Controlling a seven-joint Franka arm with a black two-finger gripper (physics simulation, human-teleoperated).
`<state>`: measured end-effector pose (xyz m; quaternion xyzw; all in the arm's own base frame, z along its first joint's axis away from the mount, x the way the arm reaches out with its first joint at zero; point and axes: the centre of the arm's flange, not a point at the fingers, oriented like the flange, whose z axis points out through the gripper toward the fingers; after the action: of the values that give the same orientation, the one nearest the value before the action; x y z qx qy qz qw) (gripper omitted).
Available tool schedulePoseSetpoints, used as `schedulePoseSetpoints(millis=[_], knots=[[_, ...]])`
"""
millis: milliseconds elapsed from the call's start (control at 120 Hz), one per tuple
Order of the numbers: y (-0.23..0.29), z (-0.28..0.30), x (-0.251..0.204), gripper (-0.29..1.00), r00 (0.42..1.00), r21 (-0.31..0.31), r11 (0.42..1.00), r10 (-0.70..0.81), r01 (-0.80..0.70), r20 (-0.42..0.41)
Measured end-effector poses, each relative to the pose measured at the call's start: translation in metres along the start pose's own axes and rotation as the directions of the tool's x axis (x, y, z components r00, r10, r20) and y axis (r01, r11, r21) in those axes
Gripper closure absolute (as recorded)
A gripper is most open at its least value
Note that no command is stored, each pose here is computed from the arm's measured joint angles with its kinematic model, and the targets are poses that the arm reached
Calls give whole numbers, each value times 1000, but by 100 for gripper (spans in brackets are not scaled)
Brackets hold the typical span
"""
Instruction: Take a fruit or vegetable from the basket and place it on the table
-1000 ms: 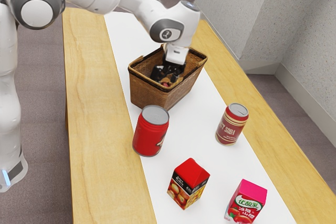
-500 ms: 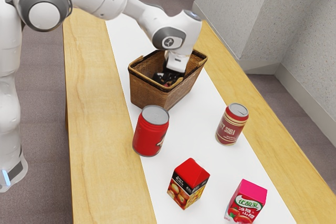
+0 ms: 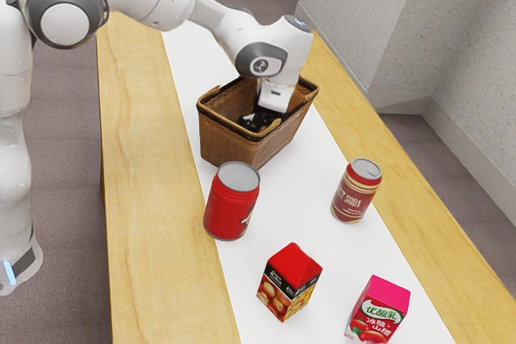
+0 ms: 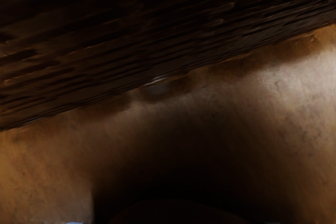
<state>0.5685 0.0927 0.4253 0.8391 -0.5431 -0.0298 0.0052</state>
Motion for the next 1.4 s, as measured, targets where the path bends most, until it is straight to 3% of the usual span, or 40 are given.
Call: schedulePoseSetpoints(millis=[317, 525, 858, 958, 1042, 1192, 1400], knots=[[5, -55, -8, 31, 999, 60, 998, -33, 35, -32], [16, -157, -16, 31, 997, 170, 984, -46, 57, -66], [38, -252, -18, 32, 995, 224, 973, -42, 60, -85], [23, -293, -16, 31, 993, 295, 953, -35, 67, -113], [-6, -300, -14, 31, 992, 315, 946, -37, 75, -123], [-61, -291, -63, 32, 982, 327, 931, -125, 165, -140], [-79, -280, -137, 31, 961, 323, 906, -242, 273, -132]])
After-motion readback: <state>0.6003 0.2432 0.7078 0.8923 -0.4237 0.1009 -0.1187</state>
